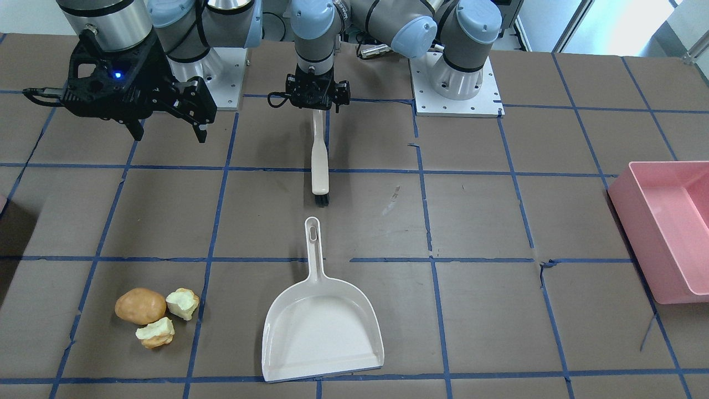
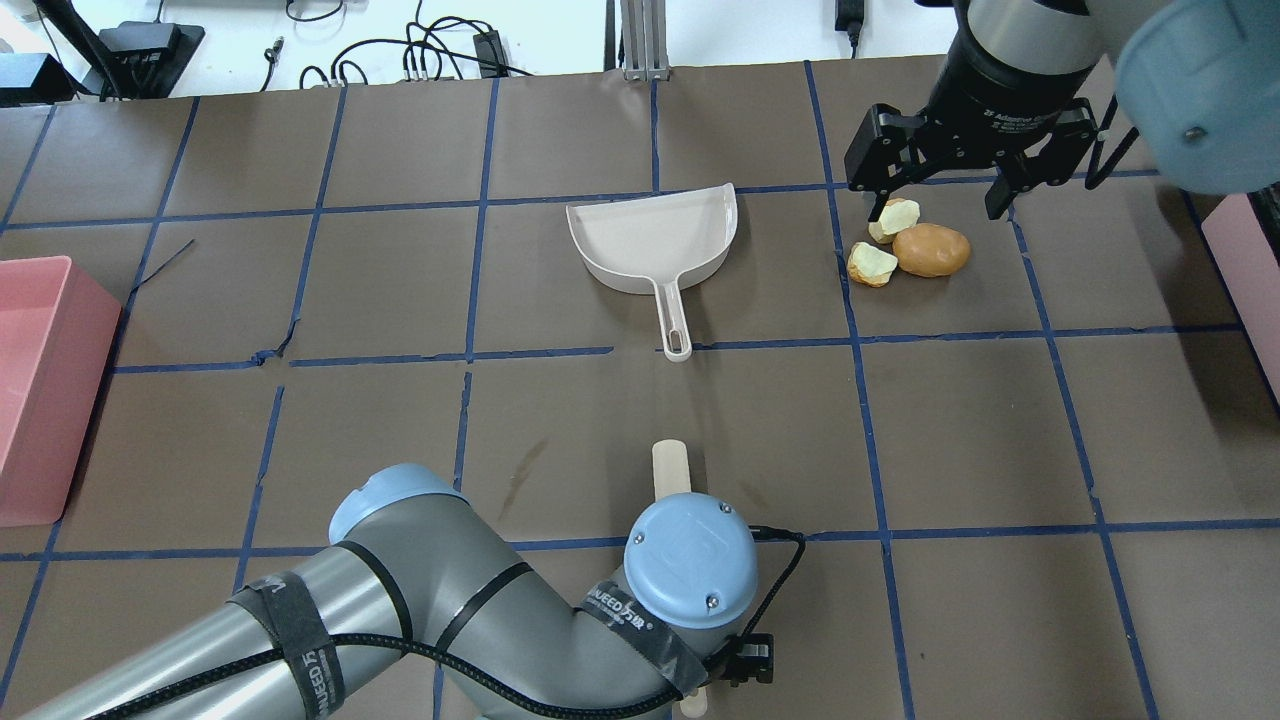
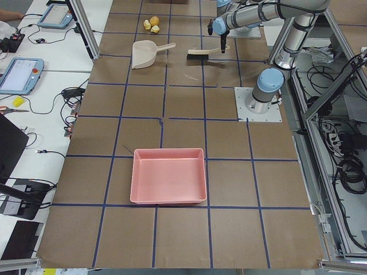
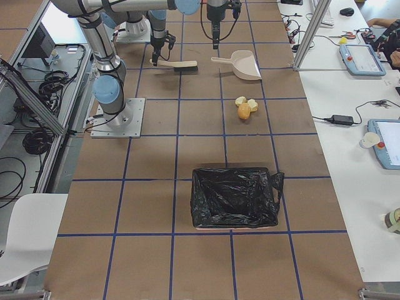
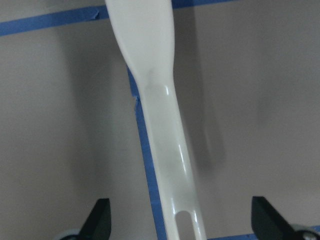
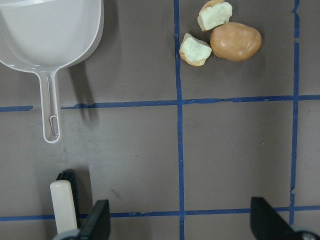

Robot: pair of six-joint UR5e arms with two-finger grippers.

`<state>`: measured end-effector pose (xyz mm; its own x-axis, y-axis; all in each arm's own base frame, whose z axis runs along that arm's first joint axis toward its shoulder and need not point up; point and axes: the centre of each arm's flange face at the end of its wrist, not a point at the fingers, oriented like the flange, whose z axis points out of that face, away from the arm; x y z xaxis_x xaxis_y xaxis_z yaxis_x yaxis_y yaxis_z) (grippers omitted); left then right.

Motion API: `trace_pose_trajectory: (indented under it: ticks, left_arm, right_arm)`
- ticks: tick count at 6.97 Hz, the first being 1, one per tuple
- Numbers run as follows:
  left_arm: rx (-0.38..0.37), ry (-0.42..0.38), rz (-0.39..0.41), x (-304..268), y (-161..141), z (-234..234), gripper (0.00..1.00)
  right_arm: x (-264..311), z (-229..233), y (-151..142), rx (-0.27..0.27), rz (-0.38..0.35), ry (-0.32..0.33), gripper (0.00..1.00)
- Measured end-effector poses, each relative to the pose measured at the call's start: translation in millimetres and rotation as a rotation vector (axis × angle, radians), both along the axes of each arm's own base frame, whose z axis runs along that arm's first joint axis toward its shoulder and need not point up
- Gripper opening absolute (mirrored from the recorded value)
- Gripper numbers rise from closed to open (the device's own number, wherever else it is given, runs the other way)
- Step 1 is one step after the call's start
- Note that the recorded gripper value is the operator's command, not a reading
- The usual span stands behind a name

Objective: Sweep and dump trash in nearest bin
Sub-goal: 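Close the left gripper on the white brush handle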

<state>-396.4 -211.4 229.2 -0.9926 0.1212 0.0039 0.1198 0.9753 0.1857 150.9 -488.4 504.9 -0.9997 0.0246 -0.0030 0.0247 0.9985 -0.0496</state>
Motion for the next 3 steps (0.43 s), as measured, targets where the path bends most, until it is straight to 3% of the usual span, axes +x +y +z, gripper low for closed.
trace_pose_trajectory:
  ticks: [1, 2, 3]
  left_arm:
    - [-0.003, 0.003, 0.000, -0.8, -0.8, -3.5, 0.91]
    - [-0.008, 0.008, 0.002, -2.8, -2.7, -7.4, 0.40]
    - [-0.013, 0.014, 0.002, -4.3, -3.9, -9.9, 0.12]
  right_arm:
    - [0.0, 0.0, 0.0, 0.000, 0.000, 0.000, 1.00]
    - [0.0, 0.0, 0.0, 0.000, -0.001, 0.000, 1.00]
    - [0.0, 0.0, 0.0, 0.000, 0.000, 0.000, 1.00]
